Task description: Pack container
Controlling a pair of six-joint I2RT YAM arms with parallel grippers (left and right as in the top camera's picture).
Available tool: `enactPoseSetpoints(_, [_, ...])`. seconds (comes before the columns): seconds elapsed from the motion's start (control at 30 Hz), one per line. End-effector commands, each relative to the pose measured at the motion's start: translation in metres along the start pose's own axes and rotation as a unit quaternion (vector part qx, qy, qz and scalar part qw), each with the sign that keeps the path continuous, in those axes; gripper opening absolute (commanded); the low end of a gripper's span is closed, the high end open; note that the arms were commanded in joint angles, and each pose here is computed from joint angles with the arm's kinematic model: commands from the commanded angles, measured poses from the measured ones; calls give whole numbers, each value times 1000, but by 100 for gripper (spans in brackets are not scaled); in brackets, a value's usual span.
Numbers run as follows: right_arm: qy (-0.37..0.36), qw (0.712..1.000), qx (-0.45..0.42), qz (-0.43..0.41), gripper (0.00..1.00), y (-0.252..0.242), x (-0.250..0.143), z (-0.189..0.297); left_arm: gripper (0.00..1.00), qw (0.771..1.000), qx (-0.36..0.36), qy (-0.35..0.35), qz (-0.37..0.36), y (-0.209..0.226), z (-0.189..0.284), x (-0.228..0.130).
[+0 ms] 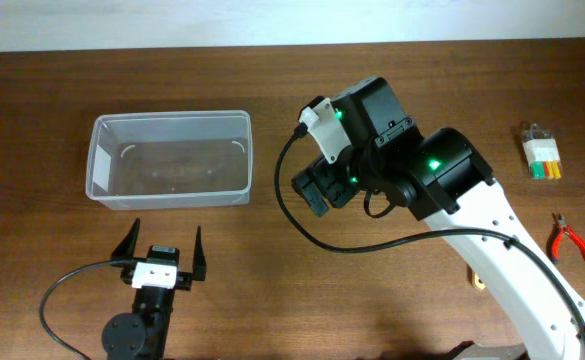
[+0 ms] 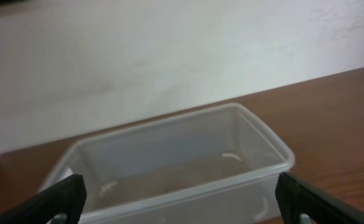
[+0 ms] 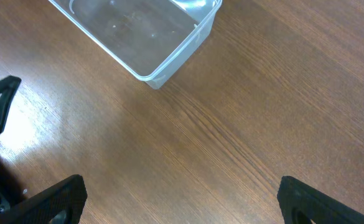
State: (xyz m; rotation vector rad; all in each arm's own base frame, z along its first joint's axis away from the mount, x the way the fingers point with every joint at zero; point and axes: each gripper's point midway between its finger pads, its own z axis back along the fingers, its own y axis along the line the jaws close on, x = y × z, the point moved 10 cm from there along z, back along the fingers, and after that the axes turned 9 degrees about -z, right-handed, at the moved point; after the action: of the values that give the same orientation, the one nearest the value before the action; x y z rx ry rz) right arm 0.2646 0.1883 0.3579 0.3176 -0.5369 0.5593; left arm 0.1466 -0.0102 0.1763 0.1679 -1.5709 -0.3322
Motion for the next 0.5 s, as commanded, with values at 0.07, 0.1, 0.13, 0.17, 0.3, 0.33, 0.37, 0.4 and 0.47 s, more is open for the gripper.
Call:
enactPoseSetpoints(0.07, [-2,1000,6,-4,99,1,2,0,99,997,-37,14,74,-6,1,-5])
enactPoseSetpoints(0.1, [-3,1000,6,-4,99,1,2,0,99,996,-36,15,78,-6,1,-5])
enactPoseSetpoints(0.13, [-4,1000,6,-4,99,1,3,0,99,996,-33,14,77,-5,1,-3])
enactPoseSetpoints(0.17, [-5,1000,6,-4,99,1,3,0,99,997,-24,13,77,-2,1,0])
enactPoseSetpoints(0.3, [-10,1000,6,-3,99,1,4,0,99,996,41,32,73,15,4,21])
enactPoseSetpoints(0.33, [-11,1000,6,-3,99,1,5,0,99,995,55,43,69,21,5,28])
enactPoseSetpoints(0.37, [-11,1000,6,-3,99,1,5,0,99,995,61,54,54,27,6,37])
enactPoseSetpoints(0.4, [-11,1000,6,-3,99,1,5,0,99,995,64,62,42,32,6,47])
enactPoseSetpoints(0.47, [-11,1000,6,-3,99,1,5,0,99,994,73,80,18,44,4,70])
